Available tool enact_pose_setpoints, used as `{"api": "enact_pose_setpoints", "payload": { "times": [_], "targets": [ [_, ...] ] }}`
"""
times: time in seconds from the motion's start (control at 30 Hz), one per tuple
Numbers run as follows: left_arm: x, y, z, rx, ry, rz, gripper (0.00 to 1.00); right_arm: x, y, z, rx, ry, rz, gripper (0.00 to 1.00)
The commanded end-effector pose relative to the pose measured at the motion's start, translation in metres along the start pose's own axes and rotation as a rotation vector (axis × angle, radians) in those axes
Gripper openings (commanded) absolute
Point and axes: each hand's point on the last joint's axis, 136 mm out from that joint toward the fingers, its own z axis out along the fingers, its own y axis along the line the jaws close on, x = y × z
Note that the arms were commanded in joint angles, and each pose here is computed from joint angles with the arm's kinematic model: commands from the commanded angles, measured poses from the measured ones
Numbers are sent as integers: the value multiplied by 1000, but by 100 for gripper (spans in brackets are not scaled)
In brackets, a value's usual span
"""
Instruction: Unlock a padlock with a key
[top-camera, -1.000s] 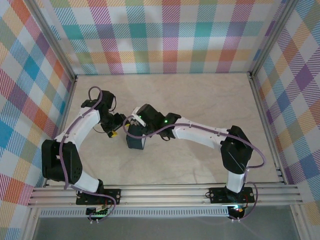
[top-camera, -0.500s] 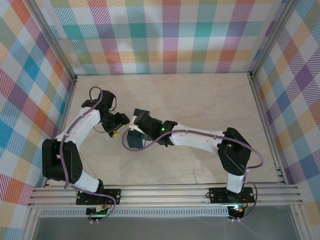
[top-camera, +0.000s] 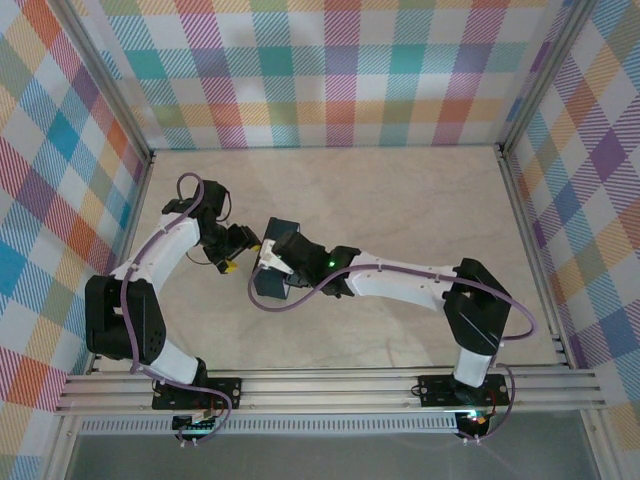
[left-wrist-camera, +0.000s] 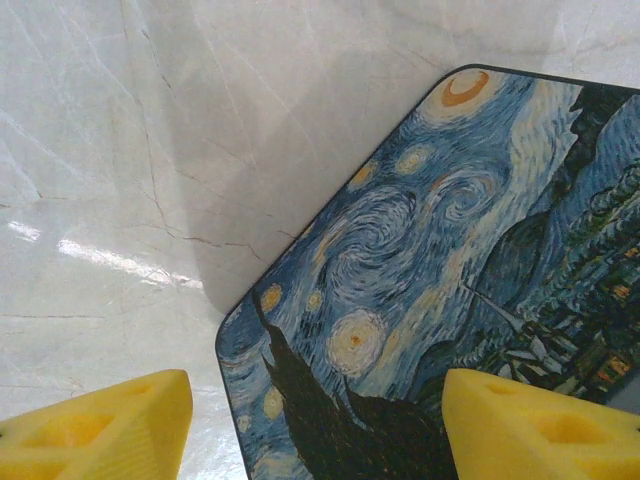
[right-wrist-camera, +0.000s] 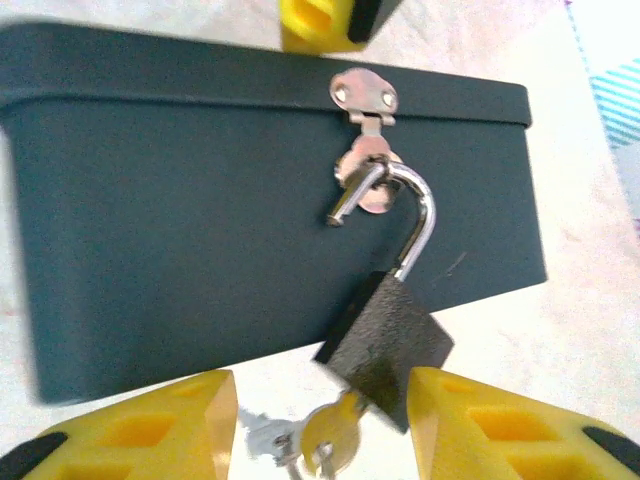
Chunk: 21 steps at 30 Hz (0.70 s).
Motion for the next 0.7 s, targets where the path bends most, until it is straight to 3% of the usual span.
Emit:
{"api": "enact_pose_setpoints", "payload": {
  "times": [0.0, 0.13, 0.33, 0.67],
  "targets": [
    [-2, 0, 0, 6, 21, -25, 67, -13, -2, -34, -128, -92, 165, 51],
    [-2, 0, 0, 11, 22, -24, 67, -14, -19, -50, -230, -133, 403, 59],
    [-1, 0, -1, 15, 20, -27, 67, 3, -45, -37, -346, -73, 736, 67],
    [0, -1, -3, 19, 17, -28, 67, -1, -37, -12, -417, 6, 795, 73]
  ]
}}
